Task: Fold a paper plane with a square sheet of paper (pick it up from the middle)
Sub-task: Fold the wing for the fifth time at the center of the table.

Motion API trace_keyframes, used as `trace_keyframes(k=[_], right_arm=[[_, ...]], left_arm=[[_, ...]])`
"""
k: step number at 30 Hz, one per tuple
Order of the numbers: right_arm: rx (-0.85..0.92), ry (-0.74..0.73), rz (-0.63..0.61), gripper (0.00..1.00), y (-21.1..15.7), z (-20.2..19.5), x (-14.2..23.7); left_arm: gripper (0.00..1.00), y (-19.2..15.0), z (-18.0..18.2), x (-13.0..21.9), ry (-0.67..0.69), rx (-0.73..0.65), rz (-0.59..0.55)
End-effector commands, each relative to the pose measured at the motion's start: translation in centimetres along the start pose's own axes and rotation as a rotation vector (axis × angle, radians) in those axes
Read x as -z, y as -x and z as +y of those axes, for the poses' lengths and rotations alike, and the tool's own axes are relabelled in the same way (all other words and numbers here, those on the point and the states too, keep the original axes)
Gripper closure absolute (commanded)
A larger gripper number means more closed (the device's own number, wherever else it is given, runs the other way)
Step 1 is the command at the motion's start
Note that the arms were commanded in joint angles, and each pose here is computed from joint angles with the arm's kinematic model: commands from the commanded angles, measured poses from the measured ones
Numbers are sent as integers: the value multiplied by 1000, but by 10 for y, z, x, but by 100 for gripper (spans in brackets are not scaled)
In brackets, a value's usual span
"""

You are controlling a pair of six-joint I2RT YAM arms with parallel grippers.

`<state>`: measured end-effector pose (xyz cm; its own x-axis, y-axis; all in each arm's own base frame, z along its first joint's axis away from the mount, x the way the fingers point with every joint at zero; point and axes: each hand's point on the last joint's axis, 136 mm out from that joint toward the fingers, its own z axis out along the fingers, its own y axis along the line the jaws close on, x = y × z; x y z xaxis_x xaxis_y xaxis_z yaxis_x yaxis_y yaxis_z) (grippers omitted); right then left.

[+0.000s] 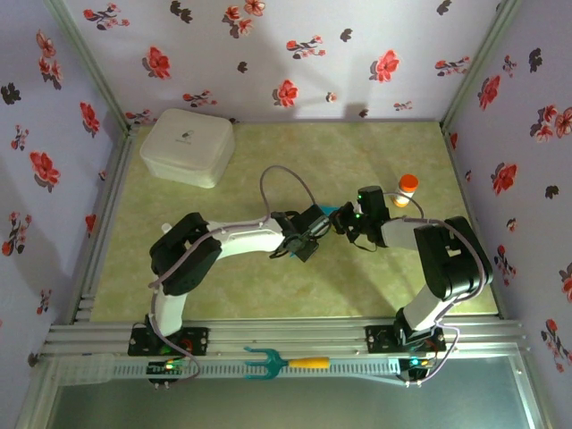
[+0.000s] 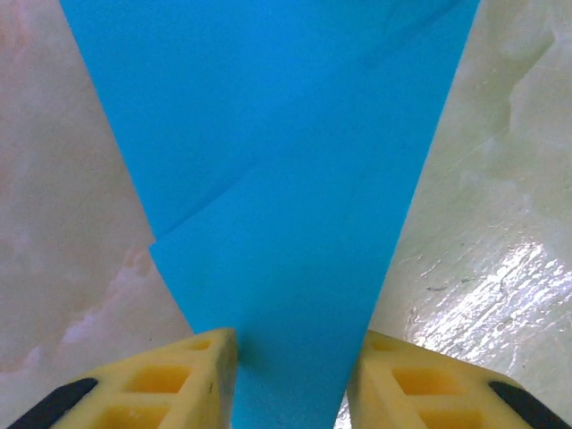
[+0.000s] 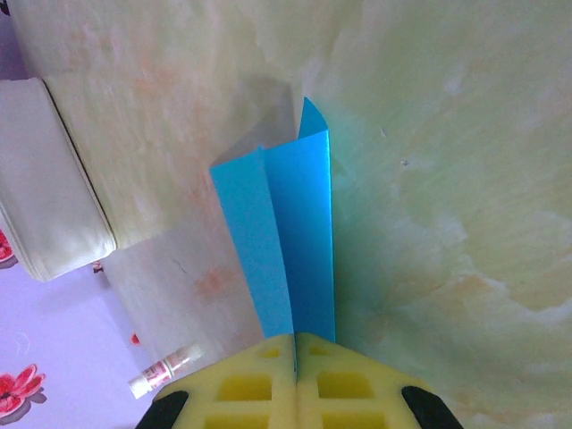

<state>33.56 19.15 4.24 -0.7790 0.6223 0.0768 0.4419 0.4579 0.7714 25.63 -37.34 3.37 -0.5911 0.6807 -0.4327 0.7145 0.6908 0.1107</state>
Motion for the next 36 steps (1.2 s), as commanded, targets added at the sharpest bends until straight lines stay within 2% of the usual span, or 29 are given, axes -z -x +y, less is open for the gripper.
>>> trace_keyframes(k=[1,7,14,20,23,28,36], right_arm=[[2,38,-1,99,-1,15,4],[0,33,2,98,-1,13,3],[6,35,4,94,-1,15,3],[52,5,-11,74,0,17,11],[98,-63,-44,68,5,11,23],[163,-182,-119,61,15,-2,47],[178,-188,-146,60,17,-5,59]], left_arm=[[66,2,1,0,33,-25,7],[76,3,0,1,33,-31,2],[82,2,1,0,37,-28,4],[87,2,1,-1,37,-18,2],[89,2,1,-2,41,-5,0],[91,2,1,-5,35,36,-1],[93,2,-2,-9,-47,117,7]])
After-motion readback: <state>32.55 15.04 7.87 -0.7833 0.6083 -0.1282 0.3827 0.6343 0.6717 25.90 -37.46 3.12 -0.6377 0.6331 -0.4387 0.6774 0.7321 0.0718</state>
